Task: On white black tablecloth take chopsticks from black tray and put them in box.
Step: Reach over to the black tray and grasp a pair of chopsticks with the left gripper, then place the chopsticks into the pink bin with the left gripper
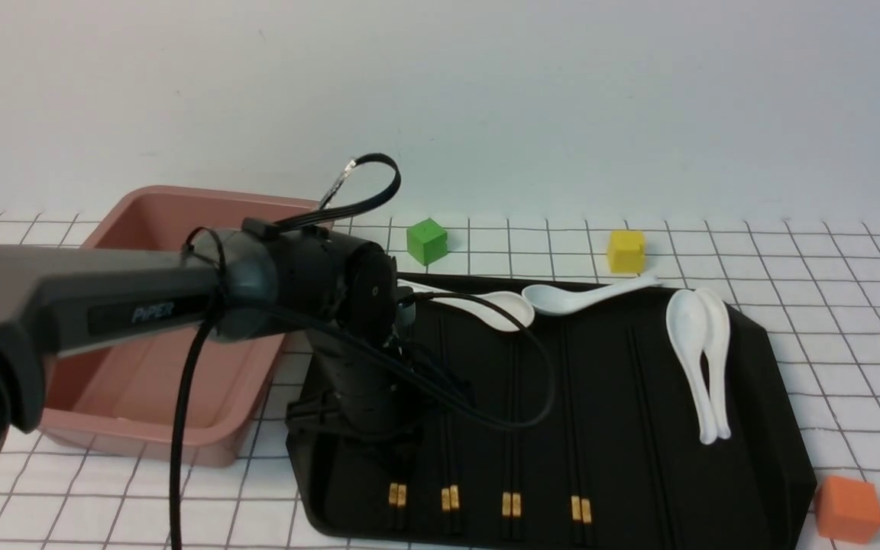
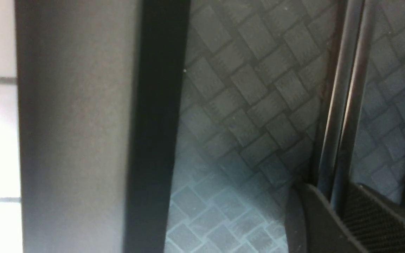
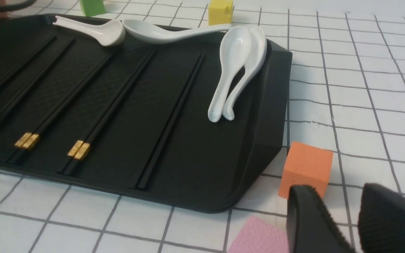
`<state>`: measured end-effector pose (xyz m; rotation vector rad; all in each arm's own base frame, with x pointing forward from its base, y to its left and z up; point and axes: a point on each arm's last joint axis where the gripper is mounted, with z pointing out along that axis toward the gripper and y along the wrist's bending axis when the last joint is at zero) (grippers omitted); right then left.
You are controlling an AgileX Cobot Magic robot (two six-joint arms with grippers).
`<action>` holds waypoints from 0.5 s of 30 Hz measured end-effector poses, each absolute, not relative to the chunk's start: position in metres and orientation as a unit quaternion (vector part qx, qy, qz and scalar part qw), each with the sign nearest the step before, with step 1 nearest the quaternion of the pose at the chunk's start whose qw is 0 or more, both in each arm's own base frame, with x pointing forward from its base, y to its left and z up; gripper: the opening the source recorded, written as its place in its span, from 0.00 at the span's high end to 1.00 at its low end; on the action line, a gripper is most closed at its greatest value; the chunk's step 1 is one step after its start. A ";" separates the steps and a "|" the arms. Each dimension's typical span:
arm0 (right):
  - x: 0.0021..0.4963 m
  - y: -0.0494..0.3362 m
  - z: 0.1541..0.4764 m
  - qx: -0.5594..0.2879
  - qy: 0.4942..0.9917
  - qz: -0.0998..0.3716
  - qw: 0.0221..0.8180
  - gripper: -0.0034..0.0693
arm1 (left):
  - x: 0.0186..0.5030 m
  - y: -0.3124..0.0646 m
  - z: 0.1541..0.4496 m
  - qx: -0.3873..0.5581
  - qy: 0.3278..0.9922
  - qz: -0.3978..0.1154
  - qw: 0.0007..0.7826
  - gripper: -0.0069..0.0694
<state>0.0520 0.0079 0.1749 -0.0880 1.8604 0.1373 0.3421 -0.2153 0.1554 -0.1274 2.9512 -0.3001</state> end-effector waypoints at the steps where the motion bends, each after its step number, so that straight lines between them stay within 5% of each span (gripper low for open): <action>1: 0.052 0.008 0.175 -0.038 0.801 0.059 0.595 0.62 | 0.340 -0.215 0.161 -0.045 0.990 -0.105 0.086 0.76; 5: 0.052 0.008 0.175 -0.038 0.801 0.059 0.595 0.62 | 0.332 -0.211 0.203 -0.045 0.985 -0.128 0.109 0.76; 10: 0.052 0.008 0.175 -0.038 0.801 0.059 0.595 0.62 | 0.317 -0.193 0.290 -0.044 0.967 -0.171 0.183 0.76; 15: 0.052 0.008 0.175 -0.038 0.801 0.059 0.595 0.62 | 0.313 -0.145 0.326 -0.070 0.964 -0.131 0.221 0.76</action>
